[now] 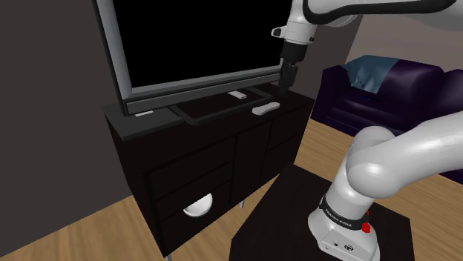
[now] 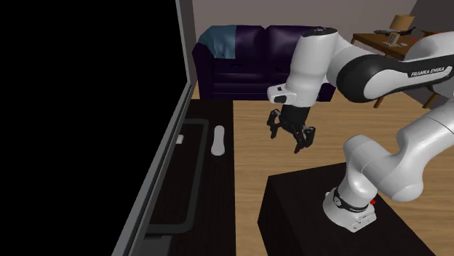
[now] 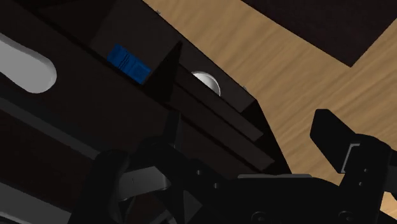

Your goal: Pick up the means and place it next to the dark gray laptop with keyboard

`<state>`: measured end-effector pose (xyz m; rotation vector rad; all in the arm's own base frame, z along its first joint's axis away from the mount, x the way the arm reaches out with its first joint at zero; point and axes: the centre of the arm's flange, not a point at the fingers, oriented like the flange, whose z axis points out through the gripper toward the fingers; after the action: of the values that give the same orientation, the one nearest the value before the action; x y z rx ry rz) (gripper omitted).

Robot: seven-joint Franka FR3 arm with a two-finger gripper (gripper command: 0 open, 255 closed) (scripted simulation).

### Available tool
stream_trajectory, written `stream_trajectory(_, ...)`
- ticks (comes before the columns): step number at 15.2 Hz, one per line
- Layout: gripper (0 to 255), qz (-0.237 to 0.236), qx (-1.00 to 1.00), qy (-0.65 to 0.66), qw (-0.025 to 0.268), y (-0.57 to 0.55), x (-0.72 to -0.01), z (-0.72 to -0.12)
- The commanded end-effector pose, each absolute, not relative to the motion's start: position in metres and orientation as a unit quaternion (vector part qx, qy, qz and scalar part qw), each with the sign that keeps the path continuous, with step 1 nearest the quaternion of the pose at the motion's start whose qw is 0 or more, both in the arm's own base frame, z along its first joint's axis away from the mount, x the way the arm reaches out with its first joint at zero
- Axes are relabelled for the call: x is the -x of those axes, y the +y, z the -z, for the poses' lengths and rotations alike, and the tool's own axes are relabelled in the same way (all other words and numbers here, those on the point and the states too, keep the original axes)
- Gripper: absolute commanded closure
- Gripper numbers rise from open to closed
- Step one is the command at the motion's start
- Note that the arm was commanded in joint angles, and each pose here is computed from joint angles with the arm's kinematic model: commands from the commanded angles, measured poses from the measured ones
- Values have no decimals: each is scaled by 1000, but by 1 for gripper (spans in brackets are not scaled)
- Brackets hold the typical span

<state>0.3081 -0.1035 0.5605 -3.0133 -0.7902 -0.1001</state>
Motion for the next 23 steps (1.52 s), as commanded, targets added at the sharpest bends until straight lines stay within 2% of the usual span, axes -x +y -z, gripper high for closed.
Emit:
stream_trajectory(1,0,30,959,-280,11,-127,-311,-547)
stream_trajectory(12,0,19,911,-412,8,-247,-357,-481)
stream_trajectory(23,0,7,844,-536,5,-351,-434,-415)
